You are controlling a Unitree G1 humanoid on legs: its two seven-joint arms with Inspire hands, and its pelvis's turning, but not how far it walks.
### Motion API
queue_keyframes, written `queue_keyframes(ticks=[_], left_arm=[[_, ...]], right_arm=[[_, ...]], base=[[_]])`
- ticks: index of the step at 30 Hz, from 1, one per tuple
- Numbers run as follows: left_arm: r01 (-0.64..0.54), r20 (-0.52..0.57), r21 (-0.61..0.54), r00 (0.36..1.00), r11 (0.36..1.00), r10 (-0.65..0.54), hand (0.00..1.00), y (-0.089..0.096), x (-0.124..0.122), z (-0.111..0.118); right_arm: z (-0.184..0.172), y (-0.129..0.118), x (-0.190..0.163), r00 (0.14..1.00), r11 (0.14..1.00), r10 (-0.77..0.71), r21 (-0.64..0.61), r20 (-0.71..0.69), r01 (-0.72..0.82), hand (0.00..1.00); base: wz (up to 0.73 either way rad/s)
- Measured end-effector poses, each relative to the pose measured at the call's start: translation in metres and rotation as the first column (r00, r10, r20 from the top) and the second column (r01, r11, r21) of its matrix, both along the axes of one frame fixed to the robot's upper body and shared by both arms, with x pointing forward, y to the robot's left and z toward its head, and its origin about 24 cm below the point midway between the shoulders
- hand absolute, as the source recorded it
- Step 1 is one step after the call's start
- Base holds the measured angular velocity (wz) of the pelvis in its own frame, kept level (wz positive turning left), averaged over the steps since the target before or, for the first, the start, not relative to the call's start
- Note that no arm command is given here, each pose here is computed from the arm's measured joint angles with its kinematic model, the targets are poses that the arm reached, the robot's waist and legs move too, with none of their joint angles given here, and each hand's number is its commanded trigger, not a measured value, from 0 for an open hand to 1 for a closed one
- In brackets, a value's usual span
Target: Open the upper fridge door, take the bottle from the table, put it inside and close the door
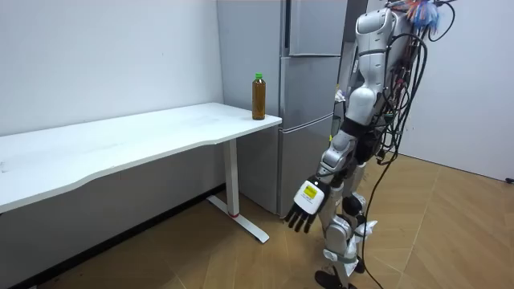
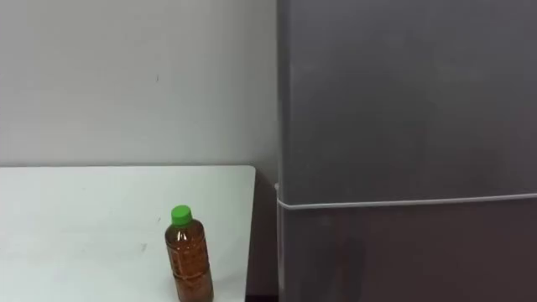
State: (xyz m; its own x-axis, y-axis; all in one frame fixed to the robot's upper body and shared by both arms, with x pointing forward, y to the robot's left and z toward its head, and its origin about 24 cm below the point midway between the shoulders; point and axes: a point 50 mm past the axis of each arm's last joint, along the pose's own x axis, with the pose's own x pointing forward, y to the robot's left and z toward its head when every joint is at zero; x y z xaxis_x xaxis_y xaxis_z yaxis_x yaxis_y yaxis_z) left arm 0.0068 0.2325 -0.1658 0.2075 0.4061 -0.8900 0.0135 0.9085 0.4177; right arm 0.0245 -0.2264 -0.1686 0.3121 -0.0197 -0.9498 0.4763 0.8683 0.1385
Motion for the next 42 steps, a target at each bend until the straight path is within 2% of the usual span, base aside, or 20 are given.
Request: queue_keyframes(ticks=[9, 17, 23, 26, 29, 31, 35, 37, 42], left_arm=[[-0.013, 0.038, 0.062, 0.999, 0.998, 0.011, 0.00, 0.003, 0.004, 0.002], [-0.143, 0.008, 0.027, 0.990, 0.989, 0.143, 0.00, 0.002, -0.011, 0.000], [-0.211, -0.058, 0.026, 0.976, 0.977, 0.212, 0.00, 0.001, -0.034, 0.000], [-0.298, -0.048, 0.030, 0.953, 0.954, 0.300, 0.00, 0.005, -0.038, 0.000], [-0.442, 0.012, 0.023, 0.897, 0.897, 0.442, 0.00, 0.012, -0.035, 0.003], [-0.541, 0.124, 0.003, 0.835, 0.841, 0.537, 0.00, 0.025, -0.019, 0.008], [-0.594, 0.323, -0.020, 0.757, 0.804, 0.568, 0.00, 0.049, 0.013, 0.024], [-0.609, 0.445, -0.049, 0.696, 0.791, 0.563, 0.00, 0.061, 0.035, 0.037], [-0.639, 0.651, -0.142, 0.516, 0.756, 0.558, 0.00, 0.076, 0.078, 0.068]], right_arm=[[0.000, 0.001, -0.001, 1.000, 1.000, -0.005, 0.005, -0.001, 0.005, 0.00], [-0.002, 0.001, -0.008, 0.999, 0.999, -0.035, 0.008, -0.033, 0.036, 0.00], [-0.002, 0.001, -0.011, 0.997, 0.998, -0.058, 0.016, -0.043, 0.059, 0.00], [-0.001, -0.001, -0.010, 0.998, 0.999, -0.051, 0.010, -0.044, 0.051, 0.00], [0.000, -0.005, -0.008, 0.998, 0.999, -0.048, -0.005, -0.038, 0.048, 0.00], [0.001, -0.011, -0.008, 0.998, 0.998, -0.053, -0.023, -0.037, 0.052, 0.00], [0.003, -0.018, -0.008, 0.999, 0.998, -0.039, -0.049, -0.035, 0.037, 0.00], [0.003, -0.021, -0.009, 0.998, 0.997, -0.047, -0.061, -0.031, 0.045, 0.00], [0.004, -0.024, -0.007, 0.999, 0.996, -0.040, -0.084, -0.011, 0.039, 0.00]], base=[[-0.01], [0.00], [0.00], [0.00], [0.00], [0.00], [0.00], [-0.02], [-0.02]])
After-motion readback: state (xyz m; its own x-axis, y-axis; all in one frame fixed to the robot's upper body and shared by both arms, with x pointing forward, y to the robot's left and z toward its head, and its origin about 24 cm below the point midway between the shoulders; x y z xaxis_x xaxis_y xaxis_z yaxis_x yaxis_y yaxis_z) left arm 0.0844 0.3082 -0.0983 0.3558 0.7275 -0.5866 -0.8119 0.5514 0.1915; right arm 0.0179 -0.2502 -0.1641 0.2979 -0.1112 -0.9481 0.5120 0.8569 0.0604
